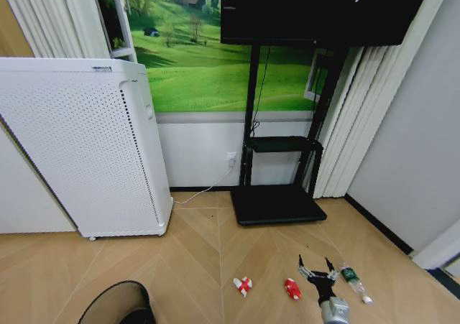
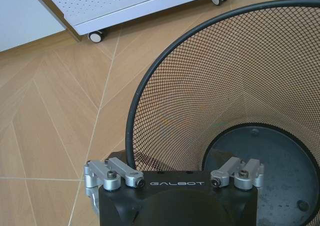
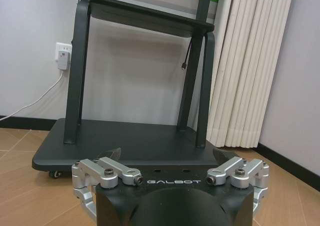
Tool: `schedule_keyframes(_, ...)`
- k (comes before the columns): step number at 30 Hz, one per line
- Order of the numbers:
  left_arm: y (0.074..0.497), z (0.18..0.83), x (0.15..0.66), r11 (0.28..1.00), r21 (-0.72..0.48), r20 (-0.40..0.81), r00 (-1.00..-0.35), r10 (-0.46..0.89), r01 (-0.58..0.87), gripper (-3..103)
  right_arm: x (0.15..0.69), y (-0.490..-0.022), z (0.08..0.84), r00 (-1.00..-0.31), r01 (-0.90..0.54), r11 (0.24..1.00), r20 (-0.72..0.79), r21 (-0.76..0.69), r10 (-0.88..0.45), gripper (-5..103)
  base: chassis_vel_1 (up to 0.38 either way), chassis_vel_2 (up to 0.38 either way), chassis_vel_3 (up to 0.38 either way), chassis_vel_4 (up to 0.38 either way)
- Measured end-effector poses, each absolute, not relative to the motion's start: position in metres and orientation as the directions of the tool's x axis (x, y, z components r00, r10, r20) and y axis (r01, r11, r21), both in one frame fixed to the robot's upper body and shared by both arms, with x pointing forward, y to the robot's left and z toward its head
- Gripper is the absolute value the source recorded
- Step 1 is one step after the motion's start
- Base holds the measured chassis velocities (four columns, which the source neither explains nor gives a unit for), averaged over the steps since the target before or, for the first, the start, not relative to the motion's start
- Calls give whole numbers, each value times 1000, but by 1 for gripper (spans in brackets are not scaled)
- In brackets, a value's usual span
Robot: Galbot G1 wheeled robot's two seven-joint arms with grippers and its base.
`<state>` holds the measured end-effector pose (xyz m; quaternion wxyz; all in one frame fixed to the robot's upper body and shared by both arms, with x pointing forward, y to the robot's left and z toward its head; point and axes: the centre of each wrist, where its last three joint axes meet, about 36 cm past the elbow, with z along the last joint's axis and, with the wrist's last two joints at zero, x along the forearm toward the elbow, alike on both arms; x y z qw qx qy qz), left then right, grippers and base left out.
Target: Pick up the trash bin and place the garbage on the floor into it.
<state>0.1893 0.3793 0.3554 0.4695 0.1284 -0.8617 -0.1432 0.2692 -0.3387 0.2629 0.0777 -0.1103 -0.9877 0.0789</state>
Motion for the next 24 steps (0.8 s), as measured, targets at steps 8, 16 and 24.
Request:
schedule_keyframes(8, 379, 352, 188, 931, 359, 772, -539, -338, -70, 68, 268, -340, 263, -964, 208, 962, 132, -176, 233, 100, 0, 0, 0, 0)
schedule_keyframes(16, 379, 352, 190, 931, 359, 764, -550, -336, -71, 37, 269, -339, 263, -964, 207, 962, 129, -176, 231, 100, 0, 0, 0, 0)
schedule_keyframes(24, 380, 350, 191, 921, 385, 746, -565, -352, -66, 33, 270, -339, 262, -965, 206, 962, 125, -177, 230, 100, 0, 0, 0, 0)
